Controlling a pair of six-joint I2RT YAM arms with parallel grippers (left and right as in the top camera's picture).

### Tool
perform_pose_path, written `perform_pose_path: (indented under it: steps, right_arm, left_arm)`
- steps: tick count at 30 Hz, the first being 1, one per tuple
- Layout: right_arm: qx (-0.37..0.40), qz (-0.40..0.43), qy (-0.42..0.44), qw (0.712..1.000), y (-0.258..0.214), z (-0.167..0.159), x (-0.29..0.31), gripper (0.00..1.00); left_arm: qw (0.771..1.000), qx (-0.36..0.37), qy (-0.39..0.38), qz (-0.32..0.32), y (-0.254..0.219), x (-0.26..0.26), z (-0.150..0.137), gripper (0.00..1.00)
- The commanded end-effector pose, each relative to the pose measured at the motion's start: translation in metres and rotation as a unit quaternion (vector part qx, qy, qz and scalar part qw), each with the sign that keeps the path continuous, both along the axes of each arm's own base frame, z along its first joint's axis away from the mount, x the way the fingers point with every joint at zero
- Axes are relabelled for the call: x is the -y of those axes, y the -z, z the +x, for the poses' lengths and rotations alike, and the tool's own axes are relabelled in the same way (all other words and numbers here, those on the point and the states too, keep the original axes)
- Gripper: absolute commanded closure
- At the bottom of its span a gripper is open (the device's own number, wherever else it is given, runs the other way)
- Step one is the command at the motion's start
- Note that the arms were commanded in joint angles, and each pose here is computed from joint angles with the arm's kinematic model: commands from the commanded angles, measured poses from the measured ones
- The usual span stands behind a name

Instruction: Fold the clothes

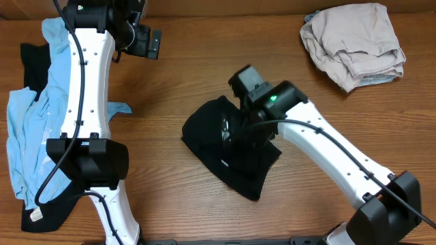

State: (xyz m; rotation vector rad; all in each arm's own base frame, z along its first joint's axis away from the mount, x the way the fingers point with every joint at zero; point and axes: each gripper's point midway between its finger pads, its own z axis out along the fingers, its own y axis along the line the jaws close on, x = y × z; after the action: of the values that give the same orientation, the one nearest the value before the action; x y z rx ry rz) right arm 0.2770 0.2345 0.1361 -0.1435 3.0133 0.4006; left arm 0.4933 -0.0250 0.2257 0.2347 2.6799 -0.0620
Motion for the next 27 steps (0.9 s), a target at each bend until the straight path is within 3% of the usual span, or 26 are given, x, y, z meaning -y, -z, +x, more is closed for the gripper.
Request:
perform_pose_path:
  steps: [1, 14, 27]
  right_arm:
    - [-0.029, -0.019, -0.010, 0.999, 0.025, -0.019, 0.008, 0.14]
    - [-0.049, -0.038, -0.036, 0.997, 0.096, -0.043, 0.027, 0.15]
    - [-0.057, -0.074, 0.048, 0.995, 0.107, -0.017, 0.078, 0.14]
  left_arm:
    - [1.000, -0.005, -0.003, -0.006, 0.005, 0.002, 0.001, 0.00]
    - [1.000, -0.005, -0.003, -0.005, 0.005, 0.001, 0.001, 0.00]
    - [1.000, -0.005, -0.003, -0.005, 0.005, 0.001, 0.001, 0.00]
